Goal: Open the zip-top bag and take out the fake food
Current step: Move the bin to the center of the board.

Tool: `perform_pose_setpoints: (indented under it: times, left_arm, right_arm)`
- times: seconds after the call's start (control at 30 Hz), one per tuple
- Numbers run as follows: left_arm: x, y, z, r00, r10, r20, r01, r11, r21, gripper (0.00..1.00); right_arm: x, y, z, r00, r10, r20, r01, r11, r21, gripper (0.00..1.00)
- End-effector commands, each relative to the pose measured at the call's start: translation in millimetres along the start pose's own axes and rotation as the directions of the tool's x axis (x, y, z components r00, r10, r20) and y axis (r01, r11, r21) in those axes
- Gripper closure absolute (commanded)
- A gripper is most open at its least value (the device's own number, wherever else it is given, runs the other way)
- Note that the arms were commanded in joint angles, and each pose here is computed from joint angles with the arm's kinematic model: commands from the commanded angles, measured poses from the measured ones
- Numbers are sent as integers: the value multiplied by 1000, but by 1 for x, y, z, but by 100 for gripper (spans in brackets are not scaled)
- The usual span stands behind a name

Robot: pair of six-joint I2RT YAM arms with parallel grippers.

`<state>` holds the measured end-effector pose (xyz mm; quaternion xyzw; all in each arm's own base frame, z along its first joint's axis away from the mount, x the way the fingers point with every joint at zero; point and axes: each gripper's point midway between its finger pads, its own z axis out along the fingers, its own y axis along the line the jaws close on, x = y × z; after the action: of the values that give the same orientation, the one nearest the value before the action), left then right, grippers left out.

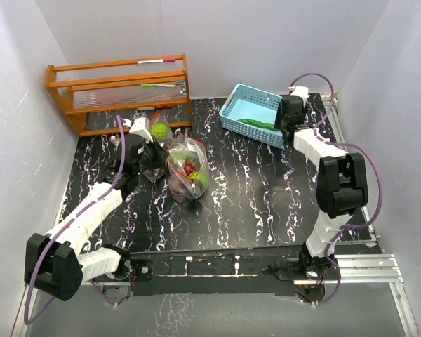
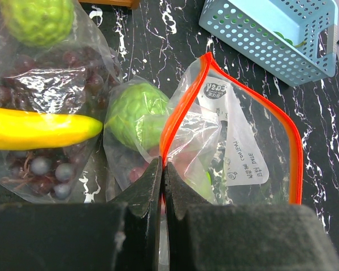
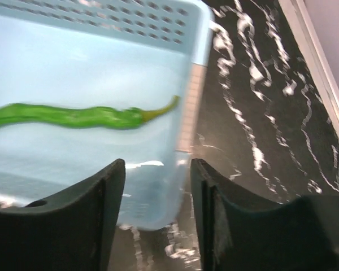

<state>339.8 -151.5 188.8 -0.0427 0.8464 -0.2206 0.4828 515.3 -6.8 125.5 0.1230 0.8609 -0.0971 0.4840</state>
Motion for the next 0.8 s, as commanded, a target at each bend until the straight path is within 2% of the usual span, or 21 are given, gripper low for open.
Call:
perform_pose_setpoints:
  times: [0.0,0.1,0.23,0.43,0.5,0.67,0.77]
  left_arm:
    - [-7,-1,-1,1000,-5,25,5,1000,13,100]
    - [-7,-2,0,1000,-8,22,7,1000,18,100]
    - [-10,-4,-1,1000,0,26,0,1000,21,100]
    - [-11,-7,0,1000,-2,26,1,999,36,100]
    - [-12,-9,1,1000,-2,22,1,999,43,100]
    - [-16,-11,0,999,0,32,-1,999,48,100]
    - [-13,-15,3,1000,-5,14,4,998,69,100]
  right_arm:
    - [-53,56,-48,984,-27,176,50,991,-125,54]
    - [-34,90,-61,989,-36,144,65,977,-202,67]
    - [12,116,-71,1000,12,27,-2,945,-327,71]
    - [42,90,-48,992,84,-94,-108,947,-301,73]
    - [38,77,-39,983,135,-128,-169,937,-306,73]
    - [20,36,-10,973,209,-97,-226,945,-235,73]
    - [16,22,15,960,254,-116,-275,936,-220,72]
